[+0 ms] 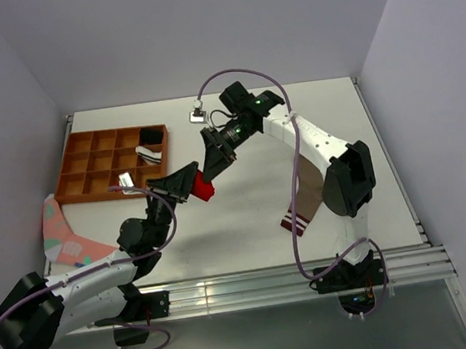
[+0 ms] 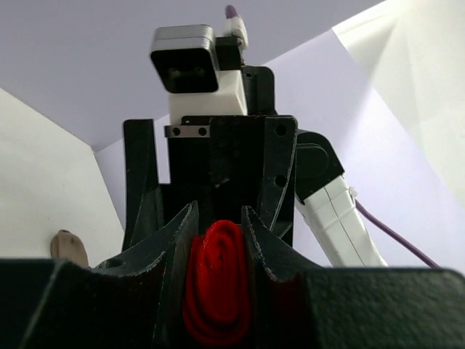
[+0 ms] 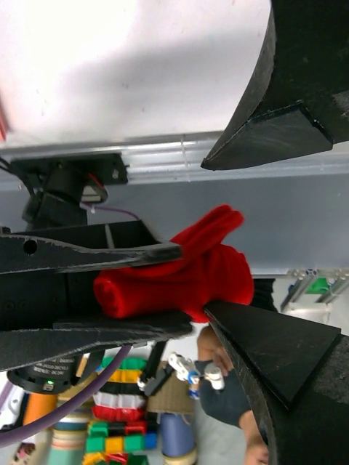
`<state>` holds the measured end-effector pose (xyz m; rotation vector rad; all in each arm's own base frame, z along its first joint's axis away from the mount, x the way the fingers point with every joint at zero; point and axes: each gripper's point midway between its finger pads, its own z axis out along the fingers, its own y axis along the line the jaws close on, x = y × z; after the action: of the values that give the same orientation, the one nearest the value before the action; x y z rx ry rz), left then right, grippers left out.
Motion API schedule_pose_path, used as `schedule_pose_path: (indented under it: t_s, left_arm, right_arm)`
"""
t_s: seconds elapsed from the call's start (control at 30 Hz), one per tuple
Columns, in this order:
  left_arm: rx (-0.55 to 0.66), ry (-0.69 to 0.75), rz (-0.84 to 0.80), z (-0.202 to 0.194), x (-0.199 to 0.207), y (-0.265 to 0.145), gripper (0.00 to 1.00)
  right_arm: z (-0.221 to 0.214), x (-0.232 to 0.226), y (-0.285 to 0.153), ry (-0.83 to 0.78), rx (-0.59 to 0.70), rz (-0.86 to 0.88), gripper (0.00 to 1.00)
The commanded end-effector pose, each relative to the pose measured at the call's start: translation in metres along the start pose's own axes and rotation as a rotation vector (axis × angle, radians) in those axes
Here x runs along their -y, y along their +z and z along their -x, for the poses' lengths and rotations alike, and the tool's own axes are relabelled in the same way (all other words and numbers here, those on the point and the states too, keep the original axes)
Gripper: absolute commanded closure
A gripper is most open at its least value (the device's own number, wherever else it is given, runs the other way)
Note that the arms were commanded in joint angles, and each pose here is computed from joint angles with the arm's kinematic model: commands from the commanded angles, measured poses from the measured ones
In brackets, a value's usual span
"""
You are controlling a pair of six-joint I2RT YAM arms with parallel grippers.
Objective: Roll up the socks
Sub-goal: Pick up the sock at the center of the board.
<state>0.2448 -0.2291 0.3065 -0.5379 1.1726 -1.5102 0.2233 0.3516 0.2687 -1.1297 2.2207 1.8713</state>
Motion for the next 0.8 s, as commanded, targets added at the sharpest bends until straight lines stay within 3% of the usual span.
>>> schedule_pose_path:
  t_s: [0.0, 0.77]
  left_arm:
    - [0.007, 0.002, -0.154, 0.006, 0.042, 0.011, 1.00]
    - [-0.017, 0.039, -0.088, 0.004, 0.022, 0.008, 1.00]
  right_arm:
    - [0.001, -0.027, 0.009, -0.028, -0.015, 0.076, 0.20]
    - [-0.008, -0.073, 0.003, -0.069, -0.001, 0.162, 0.20]
